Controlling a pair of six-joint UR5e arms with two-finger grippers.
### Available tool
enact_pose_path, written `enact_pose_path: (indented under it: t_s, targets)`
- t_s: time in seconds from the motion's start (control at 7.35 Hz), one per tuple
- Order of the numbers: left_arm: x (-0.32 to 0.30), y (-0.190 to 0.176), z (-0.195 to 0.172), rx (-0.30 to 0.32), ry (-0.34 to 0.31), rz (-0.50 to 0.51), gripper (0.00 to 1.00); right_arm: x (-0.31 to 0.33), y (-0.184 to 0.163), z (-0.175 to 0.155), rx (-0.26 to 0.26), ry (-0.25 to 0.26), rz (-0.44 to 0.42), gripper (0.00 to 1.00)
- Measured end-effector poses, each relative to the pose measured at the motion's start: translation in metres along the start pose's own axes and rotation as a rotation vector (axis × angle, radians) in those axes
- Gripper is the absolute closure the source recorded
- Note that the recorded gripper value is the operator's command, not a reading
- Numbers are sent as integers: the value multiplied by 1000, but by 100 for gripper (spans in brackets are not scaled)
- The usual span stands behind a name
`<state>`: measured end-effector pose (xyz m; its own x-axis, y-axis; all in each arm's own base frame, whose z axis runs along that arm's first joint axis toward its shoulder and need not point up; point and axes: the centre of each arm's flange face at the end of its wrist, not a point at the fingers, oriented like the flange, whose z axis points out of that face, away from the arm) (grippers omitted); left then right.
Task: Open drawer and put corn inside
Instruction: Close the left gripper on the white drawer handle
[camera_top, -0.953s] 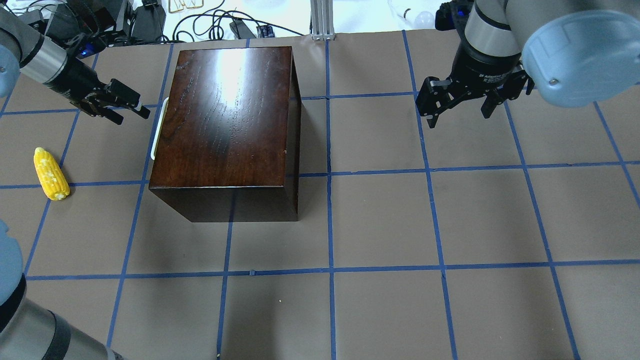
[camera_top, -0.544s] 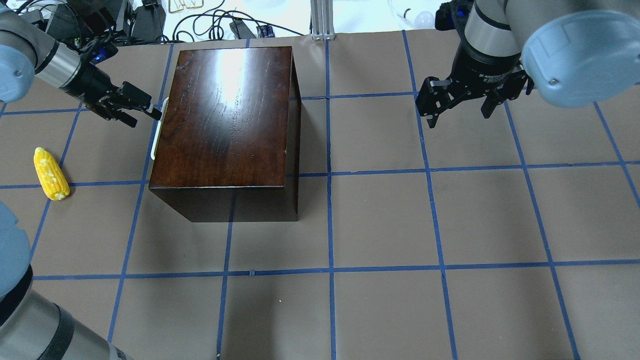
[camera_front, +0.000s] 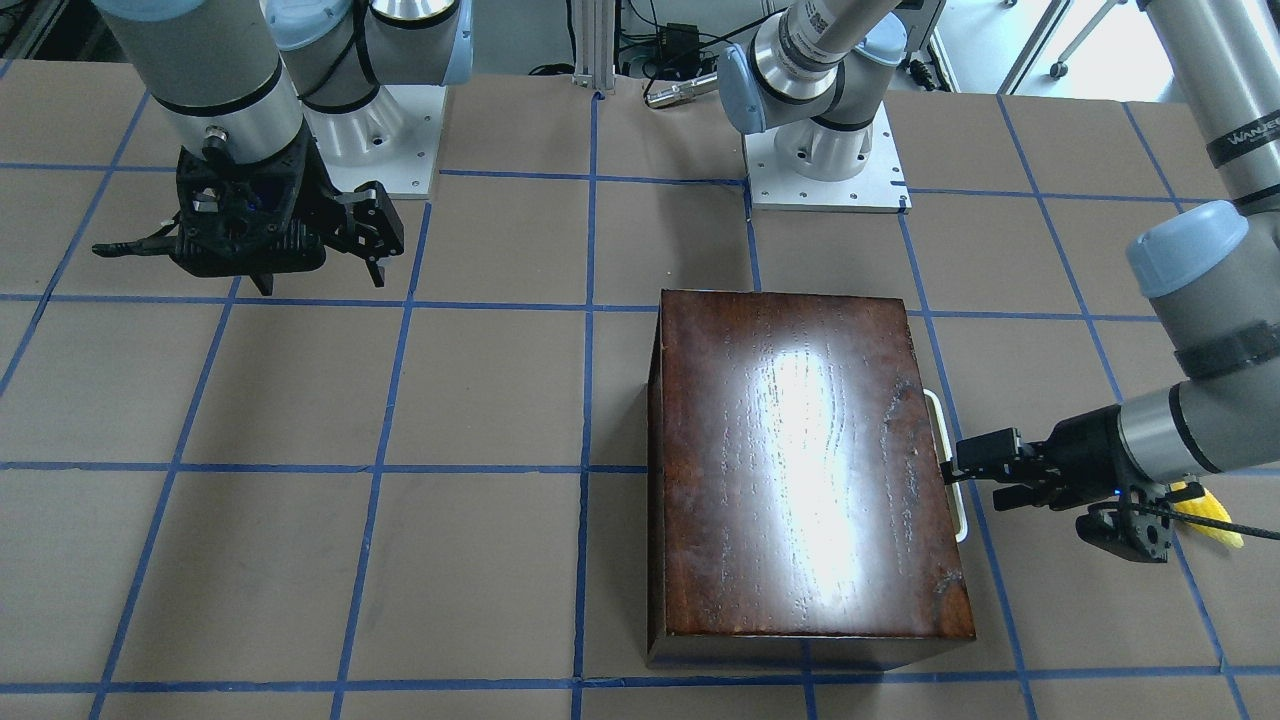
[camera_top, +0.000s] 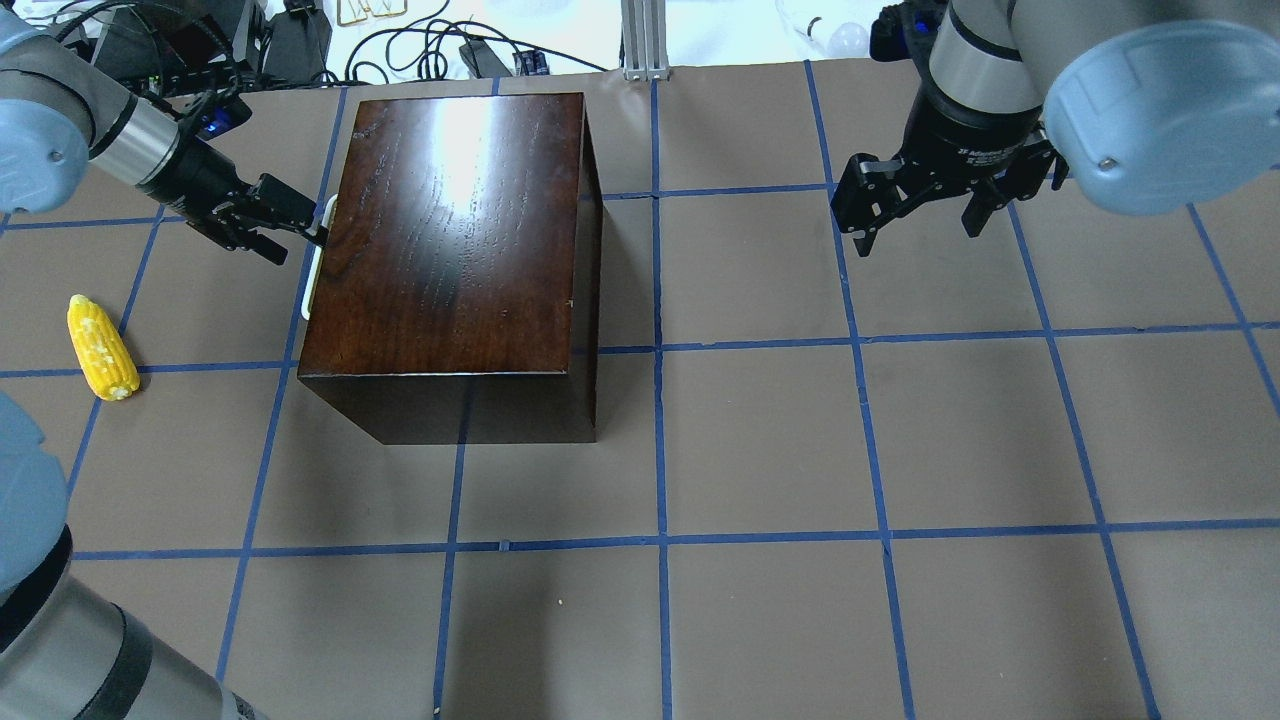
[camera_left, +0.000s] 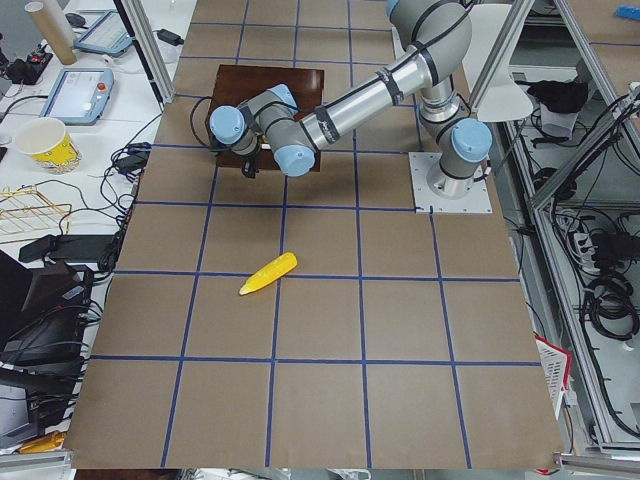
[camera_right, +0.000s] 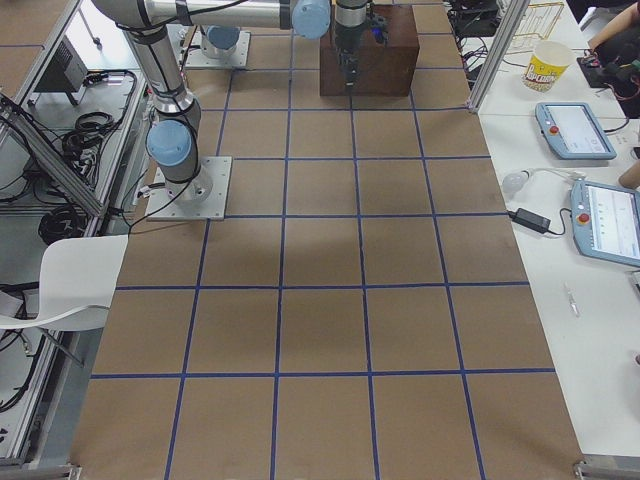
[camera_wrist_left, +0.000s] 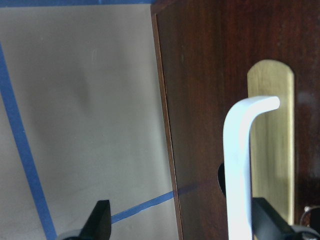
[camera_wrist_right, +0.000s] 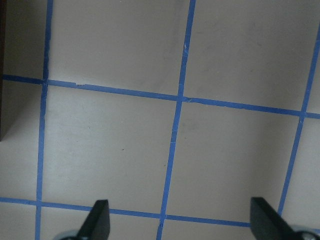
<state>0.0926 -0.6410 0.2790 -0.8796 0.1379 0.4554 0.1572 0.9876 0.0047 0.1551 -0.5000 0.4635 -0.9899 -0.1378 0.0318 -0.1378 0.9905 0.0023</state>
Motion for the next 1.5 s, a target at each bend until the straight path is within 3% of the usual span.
enact_pose_path:
  t_s: [1.5]
  targets:
    - [-16, -5, -3, 15, -32, 22, 0, -1, 0, 0, 0, 0, -1, 0]
